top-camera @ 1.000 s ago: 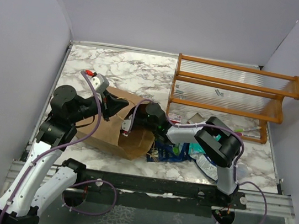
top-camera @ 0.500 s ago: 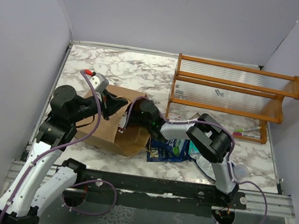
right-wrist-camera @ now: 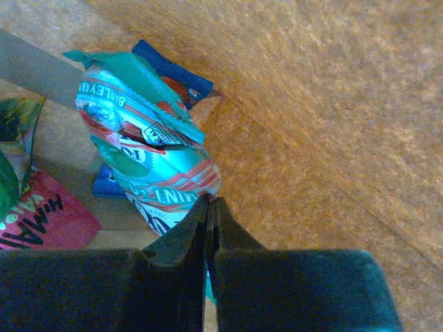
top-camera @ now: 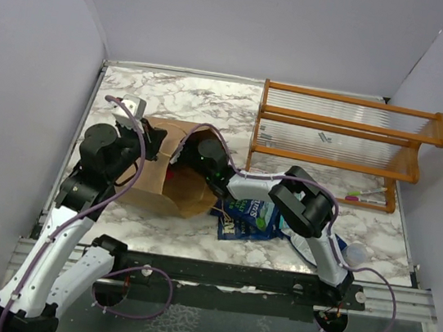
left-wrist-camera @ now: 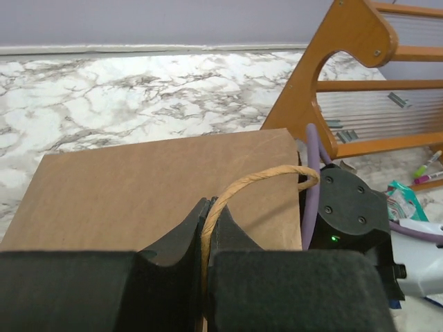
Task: Take the snacks out of the paper bag
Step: Take out the snack from the paper bag.
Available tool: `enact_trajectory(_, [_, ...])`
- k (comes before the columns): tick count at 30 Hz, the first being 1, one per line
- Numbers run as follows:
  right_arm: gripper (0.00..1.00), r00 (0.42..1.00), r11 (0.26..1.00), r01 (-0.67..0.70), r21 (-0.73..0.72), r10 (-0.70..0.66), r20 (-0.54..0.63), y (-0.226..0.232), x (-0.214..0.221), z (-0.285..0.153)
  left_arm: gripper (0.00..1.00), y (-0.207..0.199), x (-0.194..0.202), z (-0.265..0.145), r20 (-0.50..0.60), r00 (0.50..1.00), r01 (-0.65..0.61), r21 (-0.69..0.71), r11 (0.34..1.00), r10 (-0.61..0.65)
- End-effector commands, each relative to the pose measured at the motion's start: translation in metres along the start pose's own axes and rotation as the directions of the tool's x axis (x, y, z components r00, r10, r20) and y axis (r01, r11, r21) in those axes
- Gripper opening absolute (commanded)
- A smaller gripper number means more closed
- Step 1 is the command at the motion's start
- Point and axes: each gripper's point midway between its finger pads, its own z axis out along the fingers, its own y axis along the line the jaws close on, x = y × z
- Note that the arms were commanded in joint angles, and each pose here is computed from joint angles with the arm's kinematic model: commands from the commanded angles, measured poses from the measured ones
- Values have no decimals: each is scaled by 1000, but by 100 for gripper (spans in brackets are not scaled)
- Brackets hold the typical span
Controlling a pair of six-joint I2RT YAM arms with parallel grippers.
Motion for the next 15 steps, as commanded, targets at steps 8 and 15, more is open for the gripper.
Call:
enact_trajectory(8, [2,988,969,-57,241,89,-125,-49,13,-22,0,44,-36,51,30,999,-27,-242,970,35])
enact_trajectory(15, [2,988,981,-125,149,138,-75,-19,-10,-30,0,50,-54,58,2,992,-124,-271,955,129])
